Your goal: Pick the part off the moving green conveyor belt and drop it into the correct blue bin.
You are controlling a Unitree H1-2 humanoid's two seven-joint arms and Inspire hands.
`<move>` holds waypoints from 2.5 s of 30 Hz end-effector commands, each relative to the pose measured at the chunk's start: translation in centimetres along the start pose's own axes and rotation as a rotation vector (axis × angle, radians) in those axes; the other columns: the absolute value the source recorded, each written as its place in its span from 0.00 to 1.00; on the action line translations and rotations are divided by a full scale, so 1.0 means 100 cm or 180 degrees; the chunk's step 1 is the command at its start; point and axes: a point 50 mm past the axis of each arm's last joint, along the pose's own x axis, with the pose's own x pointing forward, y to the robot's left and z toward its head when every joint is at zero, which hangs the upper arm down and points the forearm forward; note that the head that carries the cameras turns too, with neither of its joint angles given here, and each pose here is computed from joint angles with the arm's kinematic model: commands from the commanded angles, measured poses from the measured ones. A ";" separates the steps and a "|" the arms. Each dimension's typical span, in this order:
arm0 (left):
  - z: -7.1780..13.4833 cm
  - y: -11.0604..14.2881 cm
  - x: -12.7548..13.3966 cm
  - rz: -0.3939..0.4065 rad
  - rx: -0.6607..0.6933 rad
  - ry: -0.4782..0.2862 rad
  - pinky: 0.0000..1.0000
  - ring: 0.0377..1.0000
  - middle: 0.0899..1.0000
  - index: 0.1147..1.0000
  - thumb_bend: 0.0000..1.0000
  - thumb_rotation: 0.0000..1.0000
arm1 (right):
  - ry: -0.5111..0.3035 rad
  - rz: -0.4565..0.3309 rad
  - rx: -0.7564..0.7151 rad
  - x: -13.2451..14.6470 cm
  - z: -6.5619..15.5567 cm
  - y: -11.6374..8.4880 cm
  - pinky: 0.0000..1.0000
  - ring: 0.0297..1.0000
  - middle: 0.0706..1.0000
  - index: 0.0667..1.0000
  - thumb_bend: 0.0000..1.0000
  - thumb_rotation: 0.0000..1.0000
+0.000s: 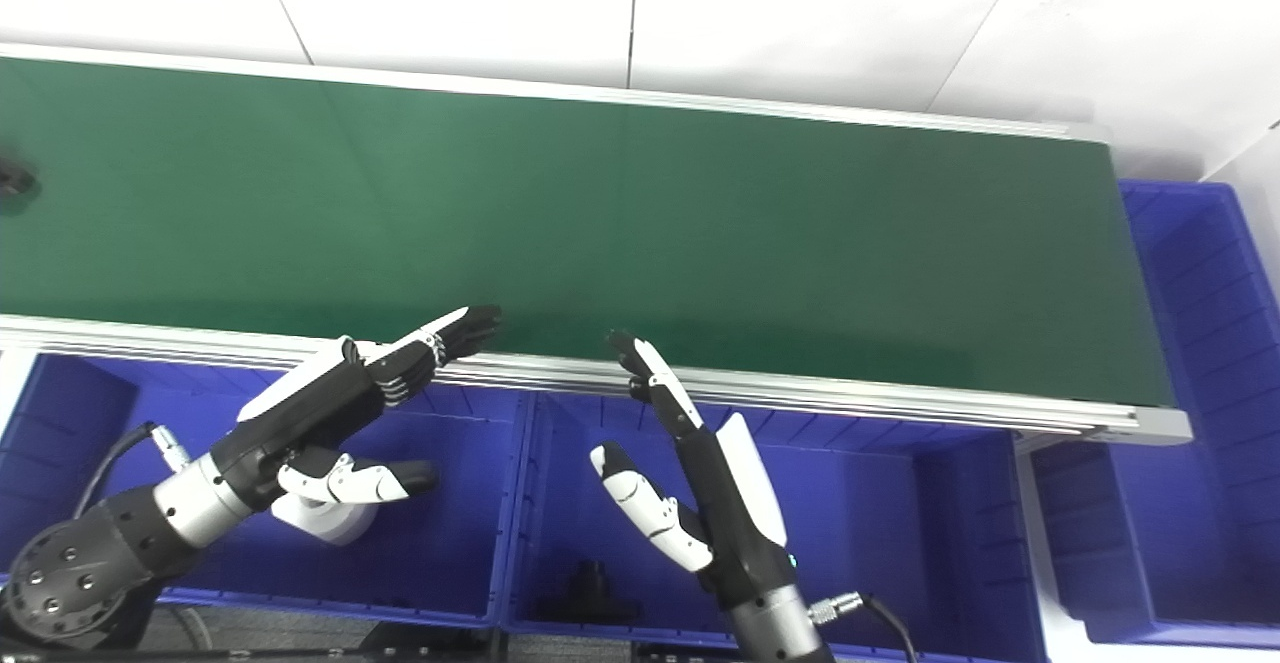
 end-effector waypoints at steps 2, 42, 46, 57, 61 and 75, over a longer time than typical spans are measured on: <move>0.009 0.006 -0.001 0.0007 0.0122 -0.0083 1.00 1.00 1.00 1.00 0.33 0.51 | -0.0230 -0.0040 0.0029 0.002 0.011 -0.001 0.86 0.92 0.96 0.93 0.37 0.89; 0.009 0.007 -0.003 -0.0007 0.0151 -0.0076 1.00 1.00 1.00 1.00 0.32 0.47 | -0.0216 -0.0023 0.0058 0.001 0.011 0.003 0.87 0.93 0.96 0.93 0.37 0.90; 0.009 0.006 -0.003 0.0007 0.0144 -0.0066 1.00 1.00 1.00 1.00 0.32 0.47 | -0.0197 -0.0018 0.0039 0.000 0.011 0.004 0.88 0.94 0.96 0.94 0.37 0.91; 0.008 0.005 -0.004 -0.0001 0.0133 -0.0066 1.00 1.00 1.00 1.00 0.32 0.46 | -0.0195 -0.0022 0.0056 -0.001 0.011 0.005 0.87 0.93 0.96 0.93 0.36 0.89; 0.008 0.005 -0.004 0.0002 0.0148 -0.0062 1.00 1.00 1.00 1.00 0.32 0.46 | -0.0198 -0.0015 0.0053 -0.001 0.011 0.005 0.88 0.94 0.96 0.93 0.36 0.89; -0.002 -0.002 -0.005 -0.0028 0.0144 -0.0066 1.00 1.00 1.00 1.00 0.33 0.47 | -0.0170 0.0016 0.0090 -0.008 0.001 0.006 0.88 0.94 0.96 0.94 0.37 0.90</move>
